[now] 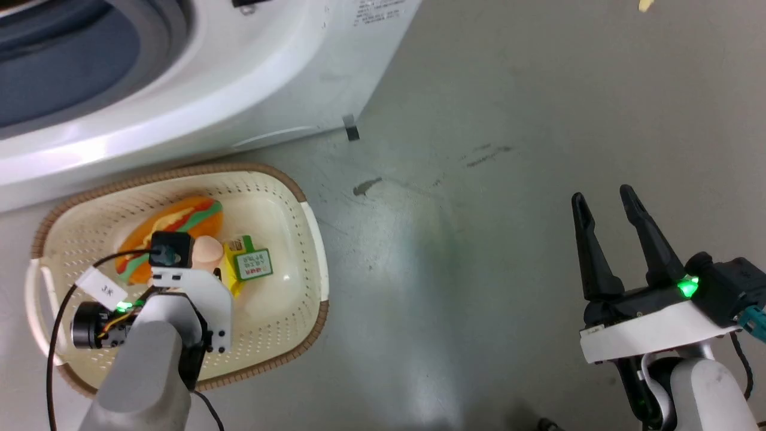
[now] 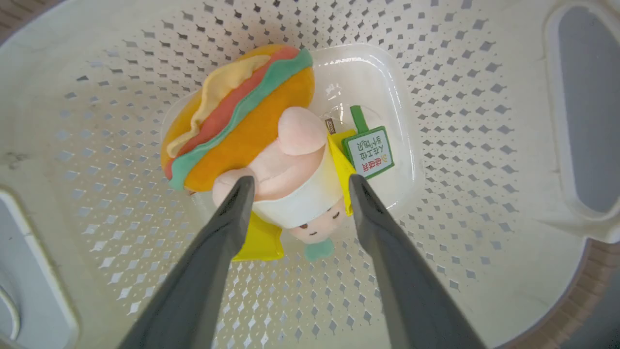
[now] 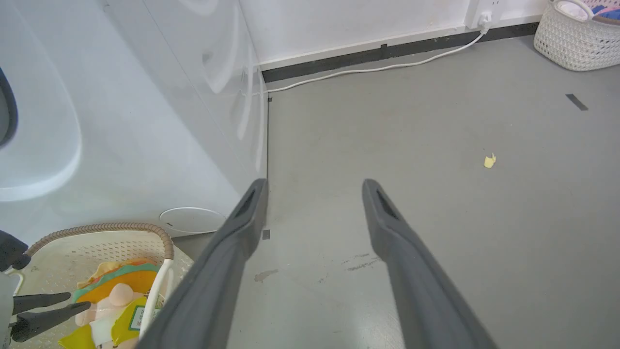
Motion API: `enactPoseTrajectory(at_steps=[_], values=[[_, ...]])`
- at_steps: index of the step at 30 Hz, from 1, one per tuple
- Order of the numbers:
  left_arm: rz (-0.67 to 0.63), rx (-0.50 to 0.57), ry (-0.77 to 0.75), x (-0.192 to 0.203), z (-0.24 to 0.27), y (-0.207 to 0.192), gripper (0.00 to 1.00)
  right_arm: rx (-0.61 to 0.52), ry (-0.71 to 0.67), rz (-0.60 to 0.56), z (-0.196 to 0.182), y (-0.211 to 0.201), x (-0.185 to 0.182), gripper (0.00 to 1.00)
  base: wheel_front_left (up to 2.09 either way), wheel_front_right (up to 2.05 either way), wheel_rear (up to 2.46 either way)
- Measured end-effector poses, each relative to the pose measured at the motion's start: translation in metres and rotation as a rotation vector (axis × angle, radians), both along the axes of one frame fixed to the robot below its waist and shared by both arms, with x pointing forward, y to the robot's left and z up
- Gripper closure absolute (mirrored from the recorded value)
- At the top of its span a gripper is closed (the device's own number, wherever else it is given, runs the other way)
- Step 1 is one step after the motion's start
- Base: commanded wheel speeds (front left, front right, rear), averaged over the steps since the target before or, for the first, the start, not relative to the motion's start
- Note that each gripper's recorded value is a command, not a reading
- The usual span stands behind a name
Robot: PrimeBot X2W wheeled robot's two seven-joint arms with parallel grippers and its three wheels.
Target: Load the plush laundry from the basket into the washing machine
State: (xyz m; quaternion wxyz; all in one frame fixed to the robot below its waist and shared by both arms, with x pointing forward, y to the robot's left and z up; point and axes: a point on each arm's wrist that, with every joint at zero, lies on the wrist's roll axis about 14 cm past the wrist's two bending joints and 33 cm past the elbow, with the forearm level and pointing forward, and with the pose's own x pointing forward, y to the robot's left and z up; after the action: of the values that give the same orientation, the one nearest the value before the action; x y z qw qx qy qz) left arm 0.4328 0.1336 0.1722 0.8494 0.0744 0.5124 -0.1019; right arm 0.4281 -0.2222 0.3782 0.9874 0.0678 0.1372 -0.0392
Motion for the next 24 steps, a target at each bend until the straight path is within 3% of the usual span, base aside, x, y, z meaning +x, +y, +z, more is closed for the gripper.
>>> enactPoseTrajectory(at_steps=[24], values=[[-0.021,0.095,0.224,0.002,-0.091,0.003,0.0,-0.005,0.109,-0.081,-0.055,-0.025,-0.006,0.0,0.0,0.0,0.0]])
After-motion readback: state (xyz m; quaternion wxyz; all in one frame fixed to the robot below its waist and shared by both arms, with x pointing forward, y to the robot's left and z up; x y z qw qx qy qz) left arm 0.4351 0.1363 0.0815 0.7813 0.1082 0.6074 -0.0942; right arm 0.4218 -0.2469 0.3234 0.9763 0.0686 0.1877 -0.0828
